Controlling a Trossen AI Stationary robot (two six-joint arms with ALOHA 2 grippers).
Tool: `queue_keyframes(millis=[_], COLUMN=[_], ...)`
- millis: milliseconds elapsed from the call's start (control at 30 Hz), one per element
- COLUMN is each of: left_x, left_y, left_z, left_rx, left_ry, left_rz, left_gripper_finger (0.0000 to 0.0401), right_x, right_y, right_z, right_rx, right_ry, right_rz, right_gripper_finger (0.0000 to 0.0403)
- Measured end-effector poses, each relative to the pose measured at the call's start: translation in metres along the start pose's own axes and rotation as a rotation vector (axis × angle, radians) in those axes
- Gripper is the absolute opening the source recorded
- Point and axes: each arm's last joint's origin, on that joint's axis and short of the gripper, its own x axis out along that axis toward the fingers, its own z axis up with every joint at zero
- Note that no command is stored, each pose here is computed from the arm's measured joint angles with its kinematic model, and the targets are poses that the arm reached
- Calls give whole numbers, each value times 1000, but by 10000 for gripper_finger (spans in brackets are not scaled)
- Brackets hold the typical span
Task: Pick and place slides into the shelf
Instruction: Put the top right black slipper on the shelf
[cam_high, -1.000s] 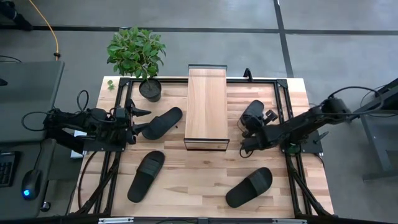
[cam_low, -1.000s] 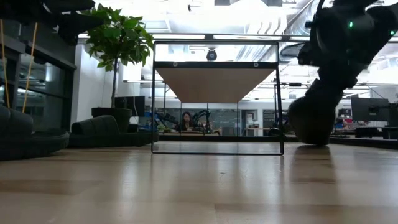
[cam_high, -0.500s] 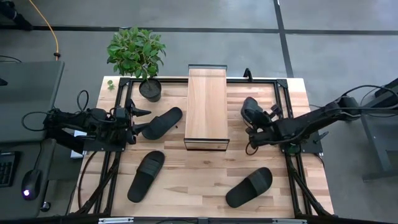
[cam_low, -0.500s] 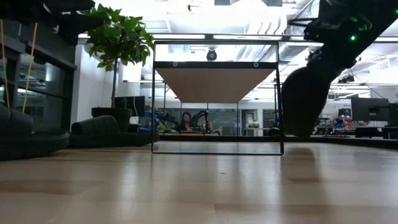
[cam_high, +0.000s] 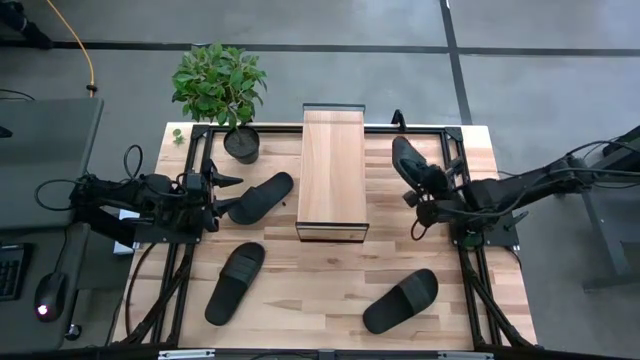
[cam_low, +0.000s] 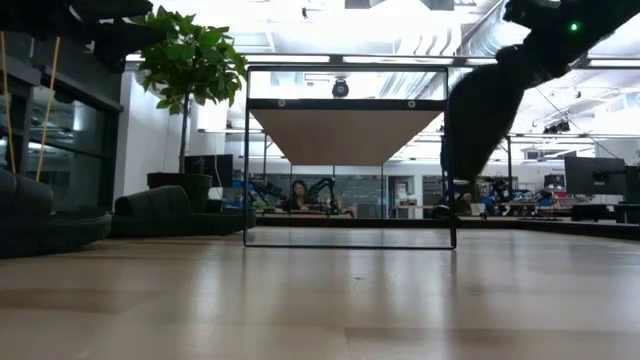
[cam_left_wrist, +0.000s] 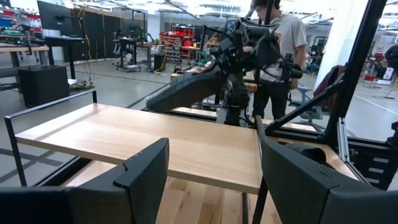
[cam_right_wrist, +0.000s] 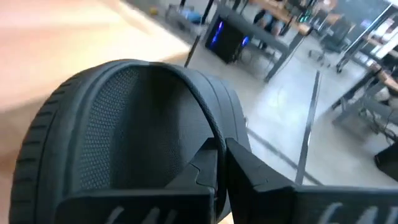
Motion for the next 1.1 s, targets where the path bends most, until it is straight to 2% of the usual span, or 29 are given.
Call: queue_keyframes(millis=[300,600,867,1100], left_x=[0,0,0,-1], left_y=[0,-1,-5,-6], left_z=[0,-1,0,0], left_rx=[22,128,157,156], left_ry=[0,6,-3,-4], left_rz=[1,-29,-164,-211], left_gripper_finger=[239,239,239,239], right_x=[-9,-25,-29,-33], right_y=[-1,15,34,54], right_z=[29,60,74,86], right_rx=[48,59,53,72], right_ry=[-143,-326,-452,-610], right_rz=[101,448,645,827], right_gripper_finger=[0,0,0,0])
